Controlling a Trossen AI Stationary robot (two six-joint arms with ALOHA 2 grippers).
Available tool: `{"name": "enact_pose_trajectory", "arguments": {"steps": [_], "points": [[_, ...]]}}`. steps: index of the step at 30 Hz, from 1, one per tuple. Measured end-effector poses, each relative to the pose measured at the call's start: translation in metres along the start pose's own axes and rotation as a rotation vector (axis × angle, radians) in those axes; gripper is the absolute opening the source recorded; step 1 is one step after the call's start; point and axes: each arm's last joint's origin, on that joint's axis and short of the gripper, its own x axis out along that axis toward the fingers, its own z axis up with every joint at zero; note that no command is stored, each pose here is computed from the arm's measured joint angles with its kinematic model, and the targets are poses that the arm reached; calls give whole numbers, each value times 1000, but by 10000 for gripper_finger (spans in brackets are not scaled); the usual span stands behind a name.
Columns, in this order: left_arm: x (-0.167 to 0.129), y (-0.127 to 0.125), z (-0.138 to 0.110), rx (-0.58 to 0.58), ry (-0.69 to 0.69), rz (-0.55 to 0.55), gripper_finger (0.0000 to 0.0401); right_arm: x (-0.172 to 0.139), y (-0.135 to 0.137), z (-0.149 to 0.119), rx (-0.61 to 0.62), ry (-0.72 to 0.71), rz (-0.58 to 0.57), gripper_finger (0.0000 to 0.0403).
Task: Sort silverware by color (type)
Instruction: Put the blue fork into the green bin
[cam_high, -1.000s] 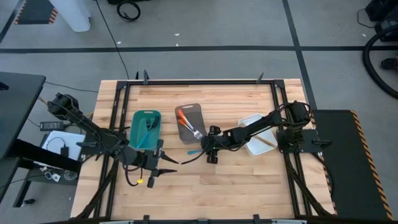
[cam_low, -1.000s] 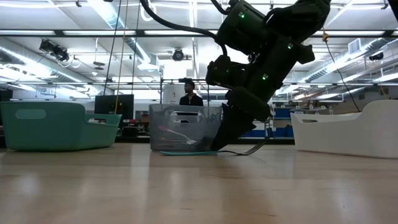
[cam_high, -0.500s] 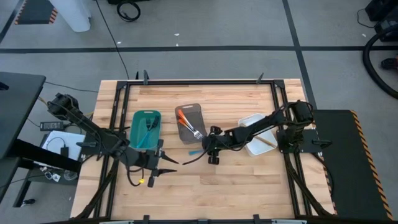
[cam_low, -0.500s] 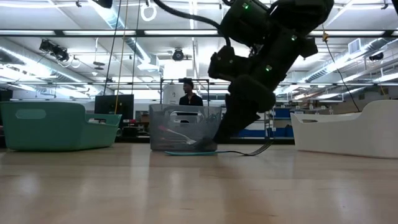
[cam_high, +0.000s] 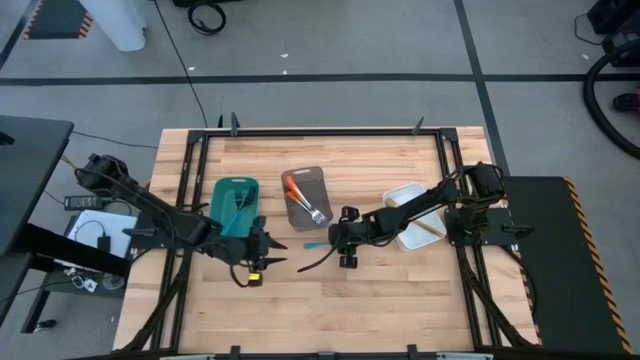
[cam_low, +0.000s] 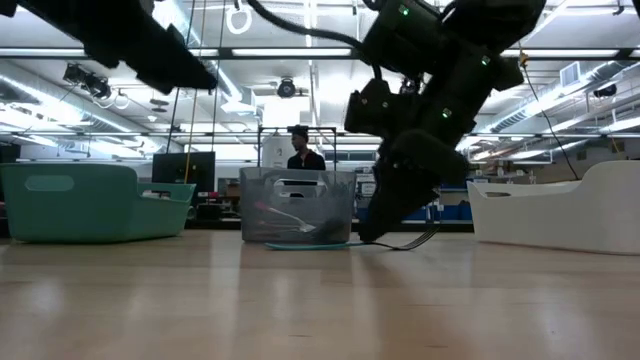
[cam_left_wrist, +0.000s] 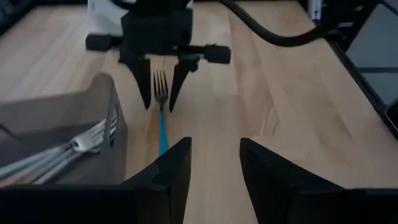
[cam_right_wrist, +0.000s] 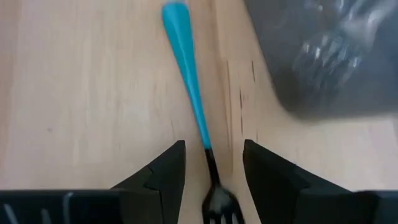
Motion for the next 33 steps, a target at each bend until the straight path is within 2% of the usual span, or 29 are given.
{"name": "enact_pose_trajectory", "arguments": {"steps": [10,22,33], "points": [[17,-3,-15,-53,78,29,146,4,0,-12,45,5,22,151],[21,-1,-17,-124,91,48,146,3,3,-12,68,12,88,13],[22,0,-19,62,92,84,180,3,6,-11,152,5,115,12]]}}
